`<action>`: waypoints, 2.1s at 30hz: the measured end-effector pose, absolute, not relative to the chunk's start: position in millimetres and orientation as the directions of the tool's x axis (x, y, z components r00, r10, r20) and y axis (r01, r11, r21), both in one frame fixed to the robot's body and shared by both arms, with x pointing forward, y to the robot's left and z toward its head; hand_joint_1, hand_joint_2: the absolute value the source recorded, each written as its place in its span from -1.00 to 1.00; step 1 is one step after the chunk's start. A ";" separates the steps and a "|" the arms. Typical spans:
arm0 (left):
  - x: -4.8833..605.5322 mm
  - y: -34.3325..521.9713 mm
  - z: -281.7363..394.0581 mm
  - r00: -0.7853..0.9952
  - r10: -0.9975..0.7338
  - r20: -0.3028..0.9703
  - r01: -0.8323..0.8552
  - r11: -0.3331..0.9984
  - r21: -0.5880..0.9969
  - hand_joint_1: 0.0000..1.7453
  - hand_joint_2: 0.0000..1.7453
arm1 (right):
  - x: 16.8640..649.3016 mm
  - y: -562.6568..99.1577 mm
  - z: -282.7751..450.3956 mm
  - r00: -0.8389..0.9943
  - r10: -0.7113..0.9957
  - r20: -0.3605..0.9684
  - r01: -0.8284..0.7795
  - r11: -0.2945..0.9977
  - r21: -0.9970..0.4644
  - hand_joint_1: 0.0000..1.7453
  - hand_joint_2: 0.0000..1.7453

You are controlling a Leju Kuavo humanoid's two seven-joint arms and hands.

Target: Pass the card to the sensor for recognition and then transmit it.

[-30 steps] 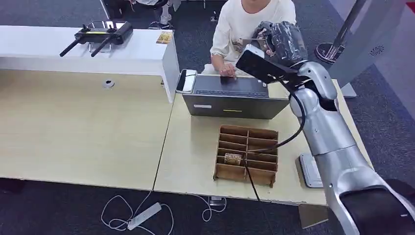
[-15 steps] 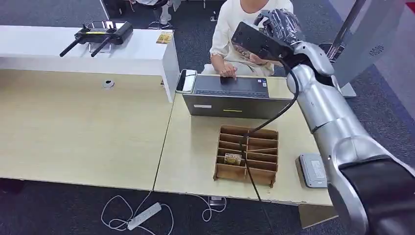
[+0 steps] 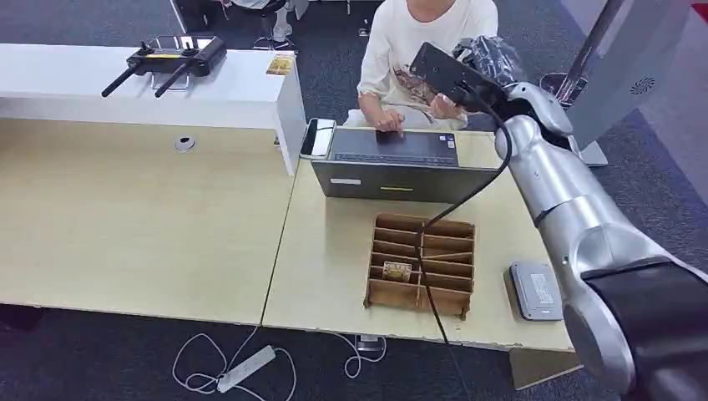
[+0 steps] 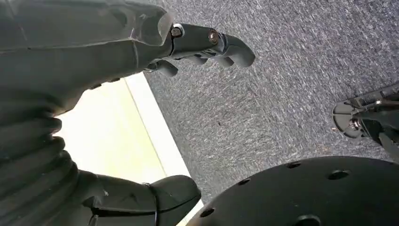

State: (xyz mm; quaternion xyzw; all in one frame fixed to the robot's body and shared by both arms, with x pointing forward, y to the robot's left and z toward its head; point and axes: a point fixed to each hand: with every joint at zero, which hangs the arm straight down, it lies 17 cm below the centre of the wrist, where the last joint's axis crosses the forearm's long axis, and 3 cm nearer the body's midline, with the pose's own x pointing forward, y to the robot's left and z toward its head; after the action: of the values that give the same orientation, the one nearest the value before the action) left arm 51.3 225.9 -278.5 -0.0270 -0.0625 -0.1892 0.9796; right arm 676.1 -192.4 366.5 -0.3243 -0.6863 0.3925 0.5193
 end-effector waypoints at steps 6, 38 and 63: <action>51.4 227.3 -278.6 0.922 -0.364 0.132 0.370 0.928 -0.028 -1.00 1.00 | 677.5 -196.9 360.6 -0.230 0.859 0.457 0.030 0.476 -0.879 0.84 1.00; 52.5 229.1 -278.8 0.927 -0.350 0.135 0.356 0.934 -0.023 -1.00 1.00 | 678.5 -209.4 384.3 -0.258 0.796 0.548 0.118 0.589 -0.800 -1.00 1.00; 52.4 233.2 -279.9 0.945 -0.295 0.141 0.298 0.955 -0.001 -1.00 1.00 | 606.4 -254.3 475.3 -0.613 0.004 0.790 -0.148 0.982 -0.120 -1.00 1.00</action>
State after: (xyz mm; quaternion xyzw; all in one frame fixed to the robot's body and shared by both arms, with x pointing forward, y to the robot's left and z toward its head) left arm 52.4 233.2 -279.9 -0.0114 -0.0700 -0.1503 0.9861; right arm 606.4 -254.3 475.3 0.0405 -0.8939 0.0868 0.4379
